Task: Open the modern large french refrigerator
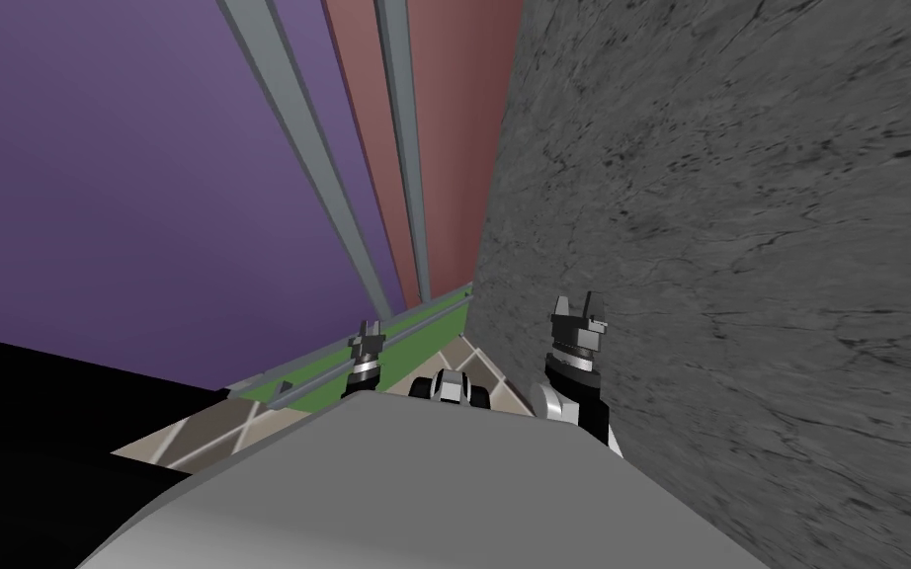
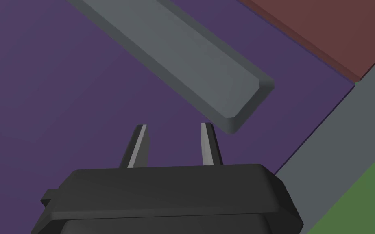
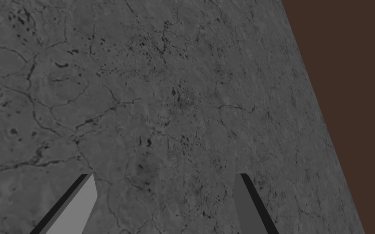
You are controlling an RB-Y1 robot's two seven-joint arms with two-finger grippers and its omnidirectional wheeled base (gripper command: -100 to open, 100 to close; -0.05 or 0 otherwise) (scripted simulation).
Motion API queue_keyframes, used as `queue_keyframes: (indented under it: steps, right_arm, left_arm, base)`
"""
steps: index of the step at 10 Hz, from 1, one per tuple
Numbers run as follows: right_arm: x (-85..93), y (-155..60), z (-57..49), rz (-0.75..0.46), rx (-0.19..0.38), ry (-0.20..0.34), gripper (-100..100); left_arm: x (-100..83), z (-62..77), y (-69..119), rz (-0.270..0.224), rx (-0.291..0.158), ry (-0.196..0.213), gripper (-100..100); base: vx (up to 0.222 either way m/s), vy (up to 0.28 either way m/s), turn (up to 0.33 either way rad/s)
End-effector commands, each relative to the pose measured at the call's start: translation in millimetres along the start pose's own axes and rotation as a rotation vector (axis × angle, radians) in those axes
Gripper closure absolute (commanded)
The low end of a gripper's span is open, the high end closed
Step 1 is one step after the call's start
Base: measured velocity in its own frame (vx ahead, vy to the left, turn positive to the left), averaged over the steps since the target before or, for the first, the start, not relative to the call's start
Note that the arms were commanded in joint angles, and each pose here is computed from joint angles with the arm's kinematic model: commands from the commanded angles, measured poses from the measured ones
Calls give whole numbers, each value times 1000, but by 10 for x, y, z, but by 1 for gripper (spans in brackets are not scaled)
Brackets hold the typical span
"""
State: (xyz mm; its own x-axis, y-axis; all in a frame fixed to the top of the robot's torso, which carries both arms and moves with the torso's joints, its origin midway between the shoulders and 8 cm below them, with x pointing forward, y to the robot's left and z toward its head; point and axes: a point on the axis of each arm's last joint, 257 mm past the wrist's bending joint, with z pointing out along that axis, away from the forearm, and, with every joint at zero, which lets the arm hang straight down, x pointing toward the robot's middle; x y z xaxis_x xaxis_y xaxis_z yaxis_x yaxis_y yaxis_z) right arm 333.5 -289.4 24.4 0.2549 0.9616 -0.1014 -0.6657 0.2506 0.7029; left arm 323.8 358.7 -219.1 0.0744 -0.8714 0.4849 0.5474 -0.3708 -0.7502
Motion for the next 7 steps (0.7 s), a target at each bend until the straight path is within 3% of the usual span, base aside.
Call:
queue_keyframes:
  steps: [1, 5, 6, 7]
  right_arm:
    - [0, 0, 0, 0, 0, 0, 0]
    - [0, 0, 0, 0, 0, 0, 0]
    - [0, 0, 0, 0, 0, 0, 0]
    - [0, 0, 0, 0, 0, 0, 0]
  left_arm:
    - [17, 87, -4, 2, -12, 0, -100]
    - [42, 195, -53, 6, -12, 5, -100]
    - [1, 106, -57, 10, -14, -3, -100]
    - [17, 87, -4, 2, -12, 0, 100]
  base:
    - [-7, -3, 9]
    - [4, -12, 19]
    - [-28, -17, 53]
    - [3, 8, -96]
